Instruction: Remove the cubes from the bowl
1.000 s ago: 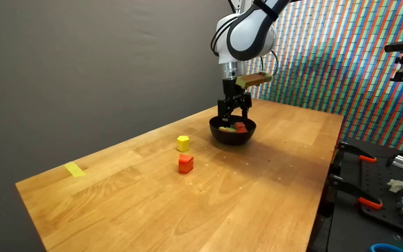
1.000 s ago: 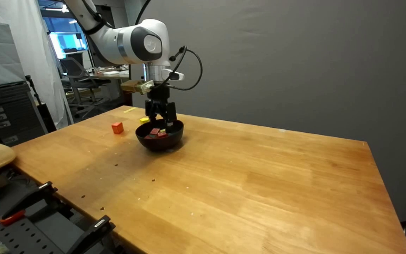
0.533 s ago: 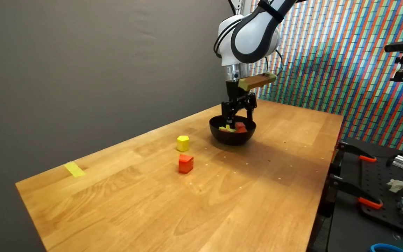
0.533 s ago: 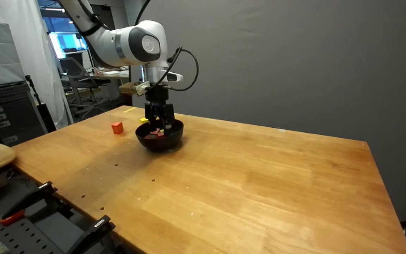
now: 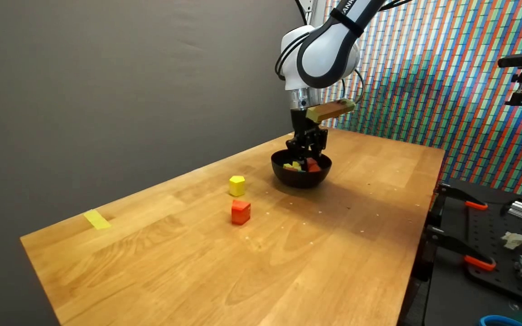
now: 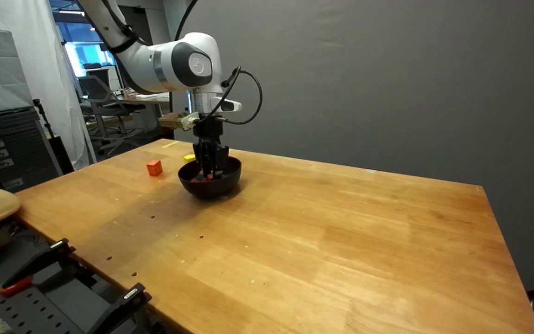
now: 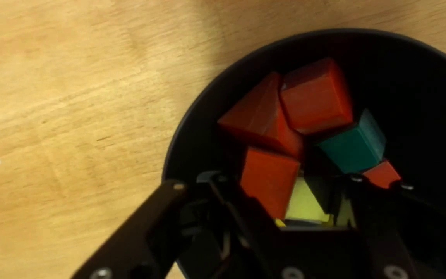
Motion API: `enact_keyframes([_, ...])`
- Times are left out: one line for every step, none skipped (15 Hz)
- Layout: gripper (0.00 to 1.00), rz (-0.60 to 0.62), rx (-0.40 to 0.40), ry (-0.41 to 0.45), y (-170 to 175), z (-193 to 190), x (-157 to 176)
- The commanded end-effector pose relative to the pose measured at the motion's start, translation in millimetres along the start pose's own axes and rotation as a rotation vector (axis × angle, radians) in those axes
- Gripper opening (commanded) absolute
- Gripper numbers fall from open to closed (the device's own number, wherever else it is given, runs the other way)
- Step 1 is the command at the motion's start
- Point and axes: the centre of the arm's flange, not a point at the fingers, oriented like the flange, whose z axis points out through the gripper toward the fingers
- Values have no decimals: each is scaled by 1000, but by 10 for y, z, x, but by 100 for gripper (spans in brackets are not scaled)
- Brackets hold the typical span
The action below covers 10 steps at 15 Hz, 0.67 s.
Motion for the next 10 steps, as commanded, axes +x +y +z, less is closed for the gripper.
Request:
enact_keyframes([19, 11, 5, 53, 16, -80, 70])
enact_keyframes([11, 17, 6, 70, 50, -139, 60])
enact_keyframes([13, 18, 11, 83, 83, -196, 43])
enact_keyframes([15, 14, 20, 99, 157, -313, -19])
enact_keyframes([15, 13, 29, 109, 228, -422, -82])
enact_keyframes([15, 23, 45, 144, 335, -577, -187])
enact_keyframes([15, 44, 37, 182, 458, -705, -273])
enact_keyframes([15, 77, 46, 228, 650, -793, -356])
enact_keyframes([15, 119, 63, 258, 807, -856, -409])
enact_keyframes([15, 164, 95, 275, 1013, -867, -464])
